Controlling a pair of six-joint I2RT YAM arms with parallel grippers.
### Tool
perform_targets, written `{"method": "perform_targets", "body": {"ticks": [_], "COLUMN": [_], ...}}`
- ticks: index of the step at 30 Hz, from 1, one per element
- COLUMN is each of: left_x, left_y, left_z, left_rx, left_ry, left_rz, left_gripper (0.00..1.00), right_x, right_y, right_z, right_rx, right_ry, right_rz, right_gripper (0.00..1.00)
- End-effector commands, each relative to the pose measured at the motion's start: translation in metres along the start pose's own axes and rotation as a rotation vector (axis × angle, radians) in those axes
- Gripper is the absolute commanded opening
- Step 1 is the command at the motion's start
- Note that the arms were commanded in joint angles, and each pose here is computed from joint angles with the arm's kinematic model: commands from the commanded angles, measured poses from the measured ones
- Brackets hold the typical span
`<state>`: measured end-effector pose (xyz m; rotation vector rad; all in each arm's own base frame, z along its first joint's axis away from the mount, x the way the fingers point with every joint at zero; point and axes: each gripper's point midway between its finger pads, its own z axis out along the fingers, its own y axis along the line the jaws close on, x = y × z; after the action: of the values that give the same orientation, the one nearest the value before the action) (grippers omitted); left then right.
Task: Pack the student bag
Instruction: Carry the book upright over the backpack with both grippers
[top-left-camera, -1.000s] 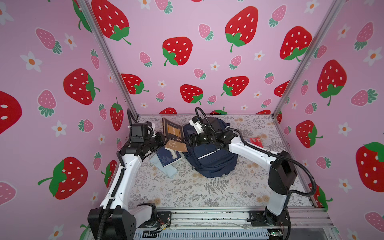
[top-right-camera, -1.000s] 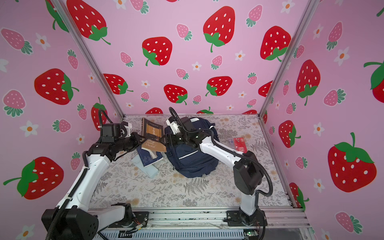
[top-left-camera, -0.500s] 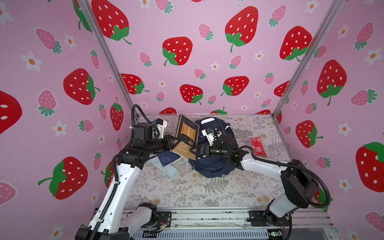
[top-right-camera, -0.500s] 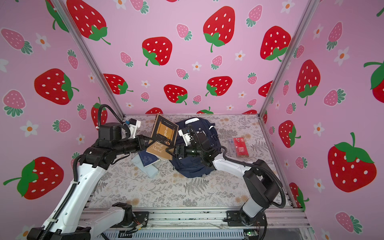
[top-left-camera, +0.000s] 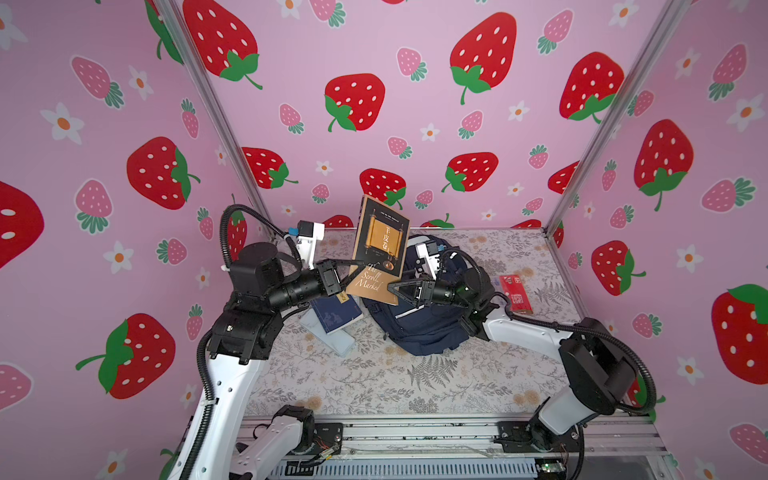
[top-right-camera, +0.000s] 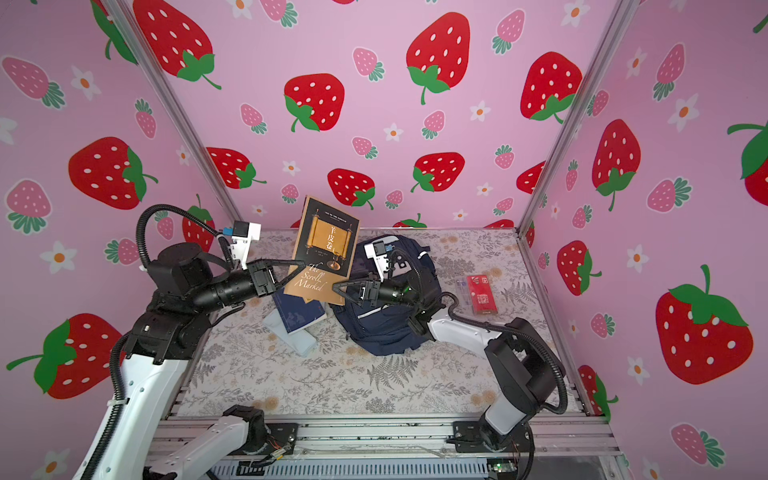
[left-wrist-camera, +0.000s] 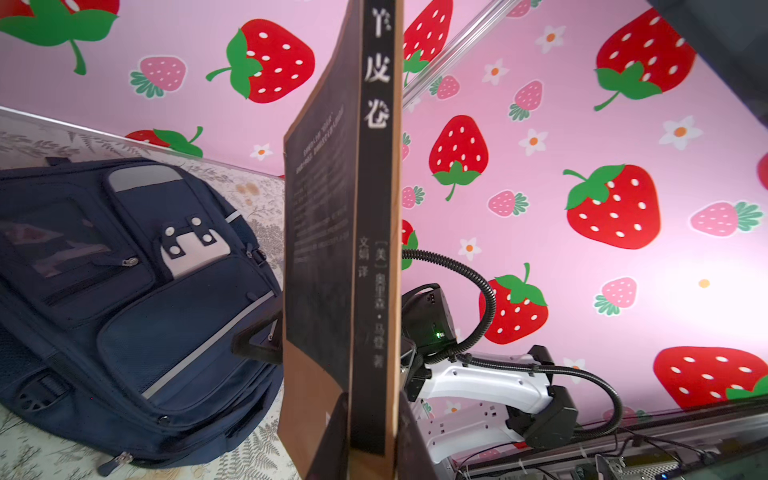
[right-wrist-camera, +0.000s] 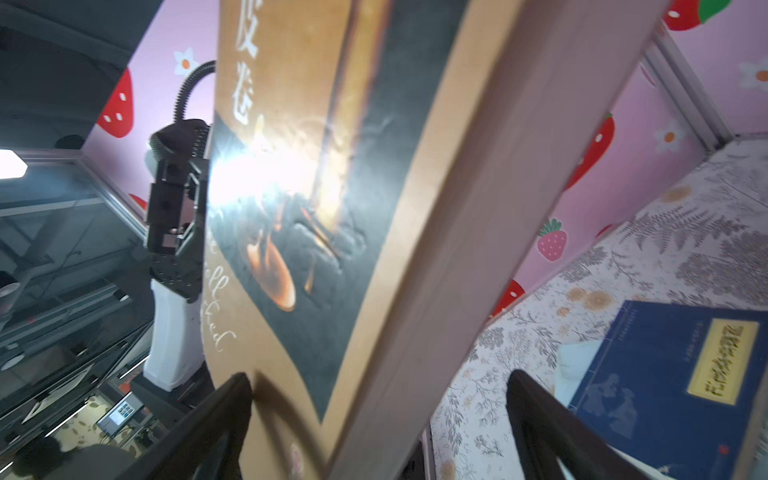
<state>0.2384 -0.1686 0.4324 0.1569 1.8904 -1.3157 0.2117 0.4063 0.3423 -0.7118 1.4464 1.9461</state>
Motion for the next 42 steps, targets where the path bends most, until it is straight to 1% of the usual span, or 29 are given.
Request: {"method": "perform_targets", "body": {"ticks": [1,6,9,14,16,20,26,32,37,39,40,41,42], "left_x": [-0.012,-0.015,-0.016,-0.009,-0.006,-0.001,0.003,0.008,0.01,0.012,0.014,0.016,0.02], "left_y": [-0.037,-0.036,-0.033,-0.012,-0.002,0.014,0.032,0.039,0.044,0.049,0.053,0.058,0.064], "left_z": [-0.007,-0.004,-0.004,0.006,0.008,0.012,0.018,0.022,0.026,0.03,0.033,0.035,0.038], "left_rx": [0.142,0.183,0.172,0.125,0.093,0.053,0.022,0.03,0.042,0.04,0.033,0.021,0.004], "left_ry": [-0.048,-0.077,-0.089,-0.063,-0.059,-0.04,-0.028,-0.013,-0.012,0.003,0.016,0.032,0.052], "left_rz": [0.075,0.057,0.073,0.058,0.062,0.055,0.038,0.029,0.021,0.016,0.014,0.012,0.012], "left_gripper": [0.0,0.0,0.0,0.0,0.0,0.0,0.0,0.0,0.0,0.0,0.02,0.19,0.36], "right_x": [-0.016,-0.023,-0.03,-0.038,-0.04,-0.042,-0.047,-0.053,-0.056,-0.057,-0.059,-0.06,-0.063], "right_y": [0.043,0.058,0.064,0.075,0.075,0.075,0.072,0.058,0.05,0.046,0.044,0.041,0.037], "right_z": [-0.002,-0.004,-0.011,-0.015,-0.017,-0.019,-0.03,-0.037,-0.04,-0.044,-0.046,-0.048,-0.052], "right_rx": [-0.164,-0.224,-0.244,-0.264,-0.246,-0.215,-0.159,-0.069,-0.022,0.004,0.022,0.041,0.073], "right_ry": [-0.027,-0.034,-0.052,-0.054,-0.056,-0.053,-0.076,-0.092,-0.098,-0.114,-0.12,-0.122,-0.13], "right_rz": [-0.064,-0.077,-0.081,-0.103,-0.114,-0.13,-0.15,-0.141,-0.123,-0.117,-0.112,-0.108,-0.105], "right_gripper": [0.97,0.94,0.87,0.64,0.59,0.54,0.52,0.34,0.12,0.06,0.03,0.0,0.0]}}
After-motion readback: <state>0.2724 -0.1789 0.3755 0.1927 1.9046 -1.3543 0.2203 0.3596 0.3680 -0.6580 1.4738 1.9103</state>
